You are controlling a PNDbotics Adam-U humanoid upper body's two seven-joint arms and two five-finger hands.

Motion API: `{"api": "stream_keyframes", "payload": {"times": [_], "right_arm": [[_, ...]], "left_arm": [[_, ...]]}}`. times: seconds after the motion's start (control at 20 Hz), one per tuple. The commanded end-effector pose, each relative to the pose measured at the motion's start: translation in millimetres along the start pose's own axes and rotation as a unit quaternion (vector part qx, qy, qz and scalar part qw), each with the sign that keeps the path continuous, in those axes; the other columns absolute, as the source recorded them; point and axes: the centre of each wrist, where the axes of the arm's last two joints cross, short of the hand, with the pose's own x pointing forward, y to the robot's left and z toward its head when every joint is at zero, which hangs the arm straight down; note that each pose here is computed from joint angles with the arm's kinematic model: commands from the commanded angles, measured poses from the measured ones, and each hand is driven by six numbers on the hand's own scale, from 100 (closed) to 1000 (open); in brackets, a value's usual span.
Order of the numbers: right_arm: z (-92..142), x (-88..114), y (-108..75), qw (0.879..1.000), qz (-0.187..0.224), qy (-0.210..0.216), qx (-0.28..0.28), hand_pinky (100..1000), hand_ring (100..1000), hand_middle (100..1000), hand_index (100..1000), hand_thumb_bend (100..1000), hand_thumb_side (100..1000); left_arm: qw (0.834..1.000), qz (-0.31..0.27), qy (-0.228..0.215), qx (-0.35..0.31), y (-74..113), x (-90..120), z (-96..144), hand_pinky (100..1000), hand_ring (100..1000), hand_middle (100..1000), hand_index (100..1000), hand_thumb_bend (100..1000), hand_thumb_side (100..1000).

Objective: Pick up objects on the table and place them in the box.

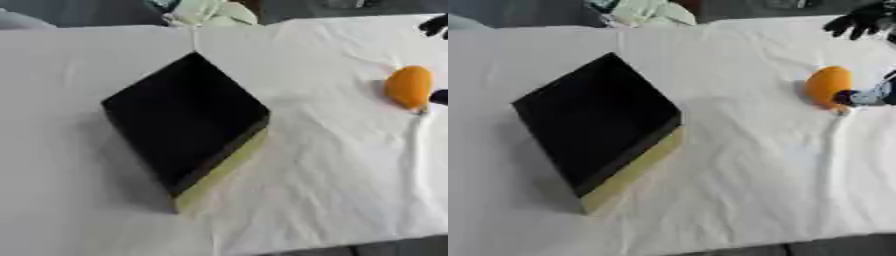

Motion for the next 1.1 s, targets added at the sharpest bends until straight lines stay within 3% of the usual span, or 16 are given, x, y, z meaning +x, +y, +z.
{"api": "stream_keyframes", "payload": {"times": [0.05,0.65,1.1], "right_arm": [[5,-6,-9.3,1.000,0.004,0.015,-0.007,779,775,820,980,480,377],[-12,-31,-0.8,0.998,-0.021,0.062,0.021,794,800,819,973,488,417],[-32,-56,21.0,0.993,-0.042,0.095,0.056,794,827,832,976,482,450]], "left_arm": [[1.000,-0.002,-0.013,-0.005,2.6,4,-6,438,485,623,507,201,619],[1.000,0.001,-0.011,-0.008,1.5,3,-5,436,483,624,504,194,623],[1.000,0.005,-0.009,-0.010,0.1,2,-5,435,481,624,503,192,626]]}}
